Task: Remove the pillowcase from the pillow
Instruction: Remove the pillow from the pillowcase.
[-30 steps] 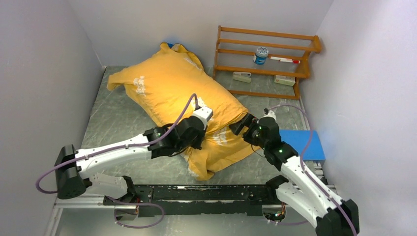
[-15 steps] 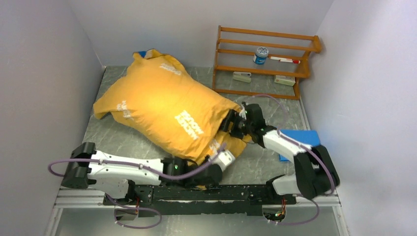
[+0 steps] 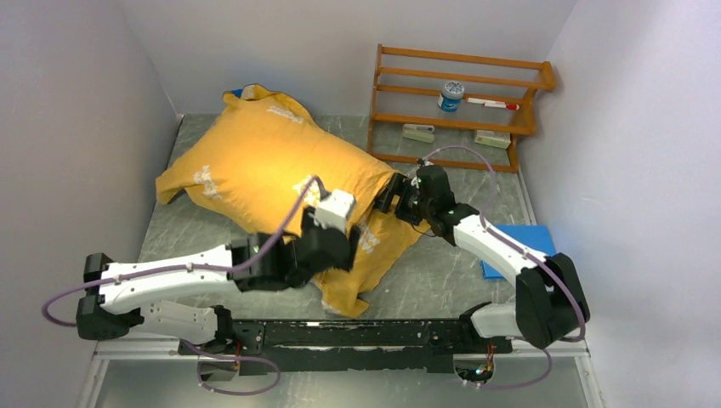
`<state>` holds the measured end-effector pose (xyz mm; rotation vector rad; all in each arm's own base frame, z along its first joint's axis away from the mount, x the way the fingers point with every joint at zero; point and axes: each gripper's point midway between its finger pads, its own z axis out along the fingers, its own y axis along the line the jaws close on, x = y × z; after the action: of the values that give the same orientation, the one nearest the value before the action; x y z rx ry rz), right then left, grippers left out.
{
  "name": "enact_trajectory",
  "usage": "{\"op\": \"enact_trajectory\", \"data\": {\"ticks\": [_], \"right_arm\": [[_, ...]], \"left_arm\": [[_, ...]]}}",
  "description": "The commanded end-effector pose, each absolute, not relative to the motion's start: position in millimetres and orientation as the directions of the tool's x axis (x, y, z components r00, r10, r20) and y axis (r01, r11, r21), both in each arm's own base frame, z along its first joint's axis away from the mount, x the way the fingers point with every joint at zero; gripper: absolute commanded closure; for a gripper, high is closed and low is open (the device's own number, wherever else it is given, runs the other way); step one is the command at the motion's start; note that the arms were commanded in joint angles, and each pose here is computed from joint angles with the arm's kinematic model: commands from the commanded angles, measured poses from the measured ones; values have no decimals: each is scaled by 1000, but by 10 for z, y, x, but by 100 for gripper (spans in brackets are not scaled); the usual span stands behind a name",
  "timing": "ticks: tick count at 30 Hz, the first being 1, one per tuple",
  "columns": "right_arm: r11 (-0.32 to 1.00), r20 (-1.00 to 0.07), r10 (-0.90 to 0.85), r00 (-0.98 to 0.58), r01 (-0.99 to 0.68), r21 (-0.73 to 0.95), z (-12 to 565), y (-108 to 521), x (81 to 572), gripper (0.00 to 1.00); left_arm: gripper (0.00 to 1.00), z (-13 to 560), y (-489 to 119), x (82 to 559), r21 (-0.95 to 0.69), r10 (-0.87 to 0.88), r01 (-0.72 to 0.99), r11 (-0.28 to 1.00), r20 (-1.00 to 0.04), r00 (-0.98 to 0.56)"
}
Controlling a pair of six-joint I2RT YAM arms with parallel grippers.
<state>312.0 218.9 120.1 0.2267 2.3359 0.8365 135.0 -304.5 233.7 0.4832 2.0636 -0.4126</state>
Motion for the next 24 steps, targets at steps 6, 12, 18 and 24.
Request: {"op": "enact_trajectory", "data": {"ticks": [6,12,18,24], "right_arm": [[784,-632,524,-571,33,619,1564,1716,3078,10],[741,-632,555,-541,-25,671,1855,1759,3022,10],[760,-643,564,-518,21,650,1863,1648,3031,11],[768,-666,569,-482,21,640,1957,1571,3019,10]], "left_arm": [[23,2503,-3164,1920,-8,304,577,817,-844,-441],[28,2467,-3411,1946,-2,347,636,771,-837,-423],[37,2420,-3122,2285,190,390,436,880,-814,-431],[41,2314,-3110,2320,266,461,439,858,-776,-431]]}}
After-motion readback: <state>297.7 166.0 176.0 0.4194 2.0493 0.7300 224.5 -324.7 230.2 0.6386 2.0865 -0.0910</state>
